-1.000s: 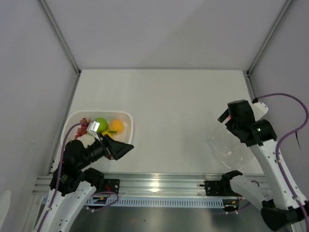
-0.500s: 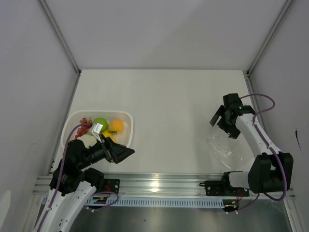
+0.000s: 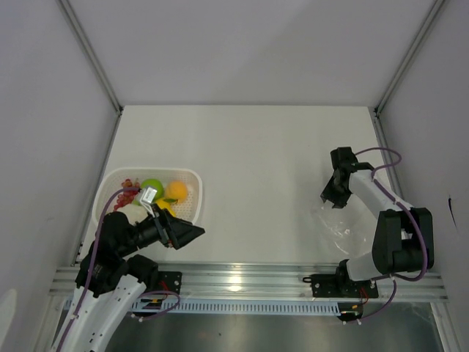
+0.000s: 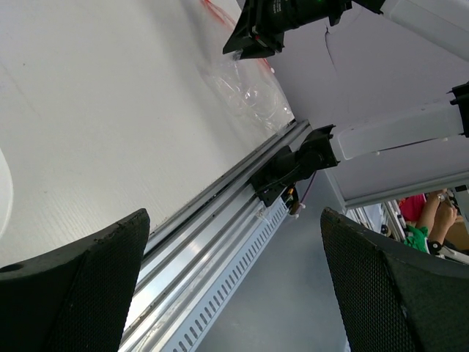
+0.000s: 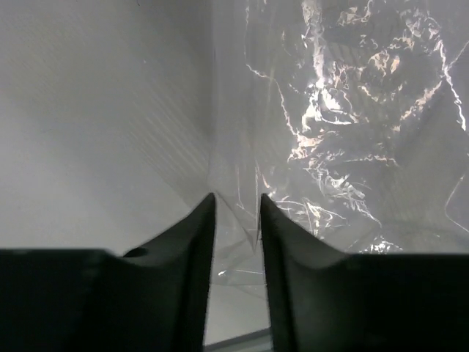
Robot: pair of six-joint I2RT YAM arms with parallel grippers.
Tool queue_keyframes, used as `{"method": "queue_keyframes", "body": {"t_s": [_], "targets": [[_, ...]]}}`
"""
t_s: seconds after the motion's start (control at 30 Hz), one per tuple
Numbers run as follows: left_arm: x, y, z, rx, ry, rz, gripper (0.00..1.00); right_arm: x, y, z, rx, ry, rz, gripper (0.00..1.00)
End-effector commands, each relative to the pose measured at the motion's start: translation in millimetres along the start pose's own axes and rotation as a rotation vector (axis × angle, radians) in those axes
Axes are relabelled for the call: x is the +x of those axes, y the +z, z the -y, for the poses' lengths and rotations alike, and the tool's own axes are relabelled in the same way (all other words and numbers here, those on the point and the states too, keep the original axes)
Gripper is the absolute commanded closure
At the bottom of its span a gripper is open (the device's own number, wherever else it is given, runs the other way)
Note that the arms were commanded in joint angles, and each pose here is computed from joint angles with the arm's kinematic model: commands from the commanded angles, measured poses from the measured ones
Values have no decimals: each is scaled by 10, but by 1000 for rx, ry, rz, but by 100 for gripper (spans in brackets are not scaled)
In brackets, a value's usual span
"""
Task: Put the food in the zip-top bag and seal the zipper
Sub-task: Pick up the zipper food storage bag at the center of the board.
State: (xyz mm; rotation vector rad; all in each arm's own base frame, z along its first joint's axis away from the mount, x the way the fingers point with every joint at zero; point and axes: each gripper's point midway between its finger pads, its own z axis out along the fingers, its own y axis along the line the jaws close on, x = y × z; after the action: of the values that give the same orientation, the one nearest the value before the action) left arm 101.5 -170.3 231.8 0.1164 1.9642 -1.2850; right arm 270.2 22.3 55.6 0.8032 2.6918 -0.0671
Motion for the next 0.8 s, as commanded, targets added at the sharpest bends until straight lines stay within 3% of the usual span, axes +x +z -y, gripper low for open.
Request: {"method": "queue_keyframes", "body": {"t_s": [0.0,0.03,0.13,0.27,0.37,0.53,0.63,0.67,0.7,0.73,0.77], "targets": [[-1,-12,56,23,19,-11,1,-78,13,-121,-35,-42,42,72],[7,-13,52,23,19,-13,1,-95,12,-162,-42,-59,44,84],[2,-25,52,16,20,-9,0,-58,54,-228,-22,-140,27,100],[4,-32,49,14,17,-7,0,-43,-43,-563,-24,-358,55,100],[12,-19,30,12,12,-7,1,175,-188,-956,-12,-671,108,100],[24,1,34,25,0,-11,1,983,-476,-1451,-42,-1231,234,100],[27,6,35,29,-2,-11,1,1276,-507,-1459,-62,-1322,248,98],[31,10,27,27,-2,-13,1,1307,-504,-1438,-70,-1316,240,85],[30,11,30,28,-3,-14,1,1306,-520,-1377,-73,-1299,242,63],[32,11,32,29,-3,-15,1,1276,-538,-1340,-63,-1273,257,22],[28,9,40,32,0,-15,1,1221,-560,-1298,-44,-1224,283,4]]}}
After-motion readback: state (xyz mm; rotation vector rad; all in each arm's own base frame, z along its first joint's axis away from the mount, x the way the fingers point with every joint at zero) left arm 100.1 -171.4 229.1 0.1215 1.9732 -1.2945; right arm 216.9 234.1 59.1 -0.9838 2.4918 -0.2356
